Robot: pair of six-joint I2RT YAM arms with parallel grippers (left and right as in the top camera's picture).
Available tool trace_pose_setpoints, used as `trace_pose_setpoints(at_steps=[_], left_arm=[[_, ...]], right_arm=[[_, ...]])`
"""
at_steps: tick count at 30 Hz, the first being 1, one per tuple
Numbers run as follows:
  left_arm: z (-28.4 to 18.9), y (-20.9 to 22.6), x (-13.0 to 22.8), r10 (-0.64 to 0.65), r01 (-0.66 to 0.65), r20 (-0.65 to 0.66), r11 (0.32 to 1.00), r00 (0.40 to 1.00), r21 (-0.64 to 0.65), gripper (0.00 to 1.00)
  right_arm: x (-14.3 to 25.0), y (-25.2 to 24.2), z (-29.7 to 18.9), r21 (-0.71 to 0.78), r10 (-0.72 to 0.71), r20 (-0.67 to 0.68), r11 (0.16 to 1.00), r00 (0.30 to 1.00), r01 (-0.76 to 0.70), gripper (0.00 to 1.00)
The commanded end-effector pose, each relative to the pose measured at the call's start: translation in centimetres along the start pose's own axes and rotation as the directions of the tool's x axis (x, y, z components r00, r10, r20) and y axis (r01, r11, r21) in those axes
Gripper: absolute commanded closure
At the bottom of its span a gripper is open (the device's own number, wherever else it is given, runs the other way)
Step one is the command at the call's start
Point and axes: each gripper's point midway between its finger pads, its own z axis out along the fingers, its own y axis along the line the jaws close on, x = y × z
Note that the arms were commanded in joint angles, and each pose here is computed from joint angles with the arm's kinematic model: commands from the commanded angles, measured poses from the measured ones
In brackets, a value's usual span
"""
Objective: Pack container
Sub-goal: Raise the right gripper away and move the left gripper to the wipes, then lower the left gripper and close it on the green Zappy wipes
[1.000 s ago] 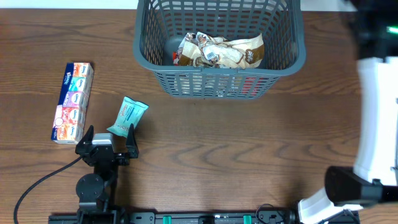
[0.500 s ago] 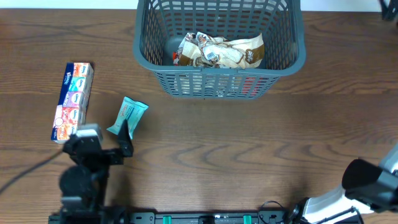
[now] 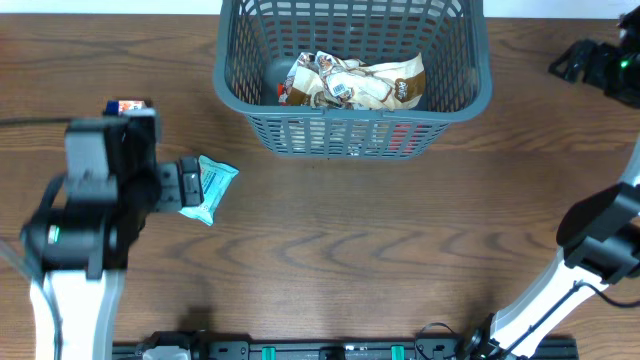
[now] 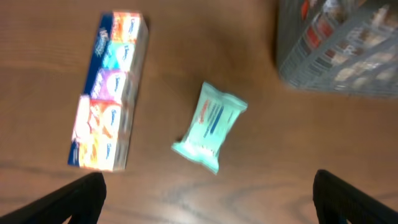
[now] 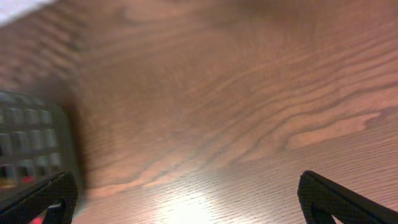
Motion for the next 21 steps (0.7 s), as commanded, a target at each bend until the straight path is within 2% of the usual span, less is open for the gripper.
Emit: trace_pose_setpoints(at_steps=[1, 8, 14, 21], left_arm=[[1.8, 0.1, 0.7, 0.027, -0.028, -0.106, 1.0, 0.994, -0.01, 0.01], [4.6, 0.1, 2.4, 0.052, -0.055, -0.256, 0.998, 0.965, -0.005, 0.01], [4.8, 0.0, 2.5, 0.177, -0.174, -0.261, 0.984, 0.949, 0.034, 0.01], [4.8, 0.0, 2.3, 0.177, -0.174, -0.254, 0.984, 0.951, 0.033, 0.01]], right_arm=[[1.2, -0.3, 2.1, 0.033, -0.025, -0.058, 0.999, 0.998, 0.027, 0.01], [3.2, 0.3, 4.1, 0.053, -0.051, -0.127, 0.997, 0.991, 0.058, 0.01], [6.1, 1.9, 6.6, 0.033, -0.078, -0.212, 0.996, 0.974, 0.087, 0.01], [8.3, 3.5, 8.2, 0.012, -0.113, -0.268, 0.993, 0.957, 0.12, 0.01]])
